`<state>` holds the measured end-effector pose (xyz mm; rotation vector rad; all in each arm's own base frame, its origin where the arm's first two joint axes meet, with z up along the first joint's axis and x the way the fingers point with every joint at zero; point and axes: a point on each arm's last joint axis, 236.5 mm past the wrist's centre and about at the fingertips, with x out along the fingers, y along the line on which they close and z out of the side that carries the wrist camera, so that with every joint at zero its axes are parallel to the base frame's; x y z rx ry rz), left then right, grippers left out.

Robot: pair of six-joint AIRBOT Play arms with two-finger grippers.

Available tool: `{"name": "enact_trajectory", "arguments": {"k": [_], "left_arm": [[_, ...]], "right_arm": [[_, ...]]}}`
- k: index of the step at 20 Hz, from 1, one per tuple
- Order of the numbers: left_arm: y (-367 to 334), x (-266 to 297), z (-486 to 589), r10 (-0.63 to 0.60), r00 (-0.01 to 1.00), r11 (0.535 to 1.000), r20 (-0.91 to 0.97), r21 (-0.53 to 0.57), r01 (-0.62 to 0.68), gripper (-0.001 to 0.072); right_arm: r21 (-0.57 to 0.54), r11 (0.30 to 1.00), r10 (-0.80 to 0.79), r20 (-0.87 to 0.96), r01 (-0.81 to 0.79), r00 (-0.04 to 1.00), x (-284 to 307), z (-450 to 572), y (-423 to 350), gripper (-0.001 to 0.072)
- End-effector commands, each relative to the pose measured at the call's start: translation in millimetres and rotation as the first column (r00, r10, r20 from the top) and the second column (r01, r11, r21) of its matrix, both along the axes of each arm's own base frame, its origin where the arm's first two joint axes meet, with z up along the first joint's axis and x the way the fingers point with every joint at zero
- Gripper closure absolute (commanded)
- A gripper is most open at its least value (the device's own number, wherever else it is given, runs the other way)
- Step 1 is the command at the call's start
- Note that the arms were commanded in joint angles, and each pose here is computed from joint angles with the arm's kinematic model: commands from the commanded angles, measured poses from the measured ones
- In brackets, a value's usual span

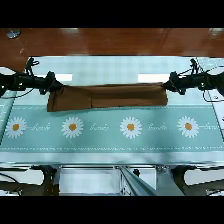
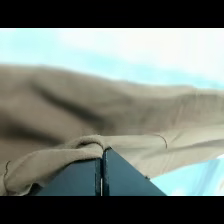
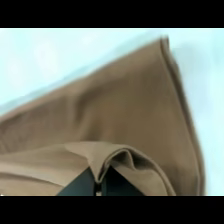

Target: Fold the shirts.

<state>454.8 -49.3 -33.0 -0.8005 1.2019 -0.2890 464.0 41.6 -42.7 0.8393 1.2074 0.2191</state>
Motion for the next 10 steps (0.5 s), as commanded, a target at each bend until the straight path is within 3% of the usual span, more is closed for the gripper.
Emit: {"name": "enact_trajectory", "arguments": {"k": [1,2,3,4,7,10], "left_arm": [[-6.0,10.2,-16.3,-0.029,0.999,0.999,-0.040,-0.023,0.028,0.0686],[-8.1,9.0,-19.2,-0.036,0.998,0.999,-0.049,-0.028,0.035,0.0600],[-8.8,5.9,-19.6,-0.046,0.997,0.998,-0.059,-0.034,0.045,0.0284],[-4.5,0.3,-18.0,-0.067,0.995,0.997,-0.074,-0.032,0.065,0.0015],[54.9,-40.5,-15.6,-0.089,0.965,0.992,-0.246,0.063,0.107,0.0008],[101.1,-80.5,0.1,-0.092,0.955,0.985,-0.281,0.115,0.128,0.0008]], "right_arm": [[0.025,1.000,0.004,-0.011,-0.004,1.000,14.5,-13.0,7.1,0.0675],[0.037,0.999,-0.001,-0.021,0.001,1.000,15.0,-17.3,8.3,0.0533],[0.044,0.999,-0.003,-0.026,0.004,1.000,14.9,-18.8,8.4,0.0215],[0.047,0.999,-0.005,-0.022,0.006,1.000,15.2,-15.7,2.8,0.0097],[0.074,0.997,0.027,-0.031,-0.024,0.999,4.2,6.4,-29.5,0.0096],[0.015,1.000,0.010,-0.166,-0.007,0.986,-30.7,-9.4,-70.9,0.0096]]}}
